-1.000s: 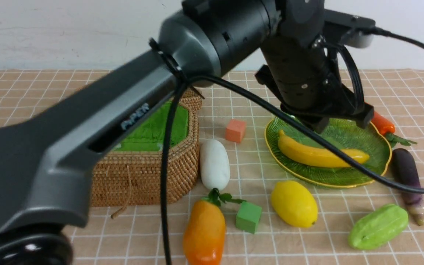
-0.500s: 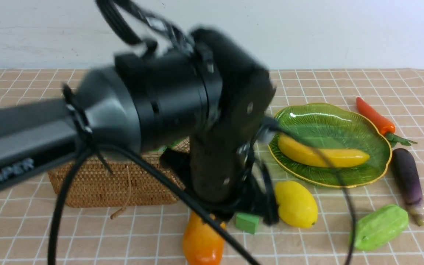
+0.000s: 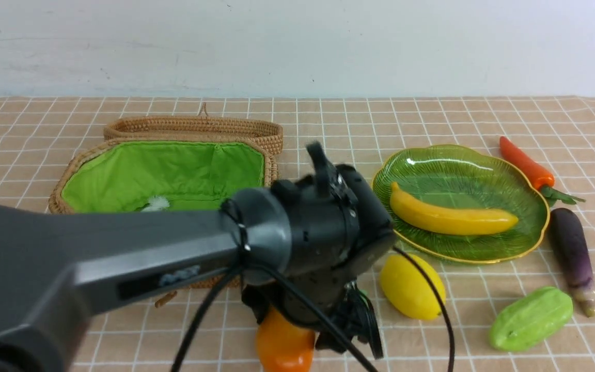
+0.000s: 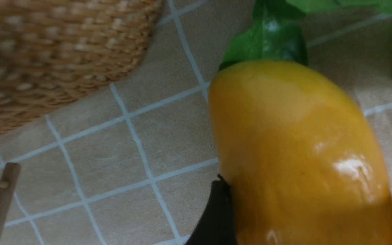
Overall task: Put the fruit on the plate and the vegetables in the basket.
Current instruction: Grab the mango with your left arm and place it on the right plate
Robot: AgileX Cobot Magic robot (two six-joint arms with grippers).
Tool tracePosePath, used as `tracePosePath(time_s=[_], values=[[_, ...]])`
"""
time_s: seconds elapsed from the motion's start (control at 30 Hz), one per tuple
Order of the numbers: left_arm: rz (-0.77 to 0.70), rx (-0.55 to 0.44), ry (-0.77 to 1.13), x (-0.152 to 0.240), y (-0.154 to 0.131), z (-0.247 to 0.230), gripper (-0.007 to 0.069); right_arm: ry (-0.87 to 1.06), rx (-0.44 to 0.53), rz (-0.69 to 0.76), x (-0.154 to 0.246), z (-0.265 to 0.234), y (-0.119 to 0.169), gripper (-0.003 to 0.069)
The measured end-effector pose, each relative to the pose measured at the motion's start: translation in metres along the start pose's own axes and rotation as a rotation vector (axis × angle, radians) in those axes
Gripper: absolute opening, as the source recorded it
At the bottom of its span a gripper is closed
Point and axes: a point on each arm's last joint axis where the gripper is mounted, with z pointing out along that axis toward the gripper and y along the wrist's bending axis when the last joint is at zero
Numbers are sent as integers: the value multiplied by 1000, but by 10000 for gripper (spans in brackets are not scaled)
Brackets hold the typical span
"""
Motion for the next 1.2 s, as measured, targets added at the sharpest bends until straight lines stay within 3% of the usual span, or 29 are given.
tracePosePath(time_s=[0.07, 0.5, 0.63, 0.77, 0.93, 1.07, 1.2], values=[[11, -20, 12, 0, -1, 7, 564, 5, -1, 0, 0, 0, 0, 236], [2, -22, 36, 3, 1, 3, 562, 6, -1, 1, 1, 0, 0, 236], [-17, 23, -5, 4, 10, -28, 562, -5, -2, 1, 0, 0, 0, 236], [16, 92, -110, 1, 16, -65, 562, -16, 12, -5, -1, 0, -1, 236], [188, 294, -556, -51, 1, -130, 562, -70, 114, 16, -6, -1, -10, 236], [240, 339, -735, -87, -19, -136, 562, -84, 131, 54, -7, -1, -12, 236], [239, 369, -821, -134, -55, -94, 562, -79, 91, 84, -7, -1, -9, 236]])
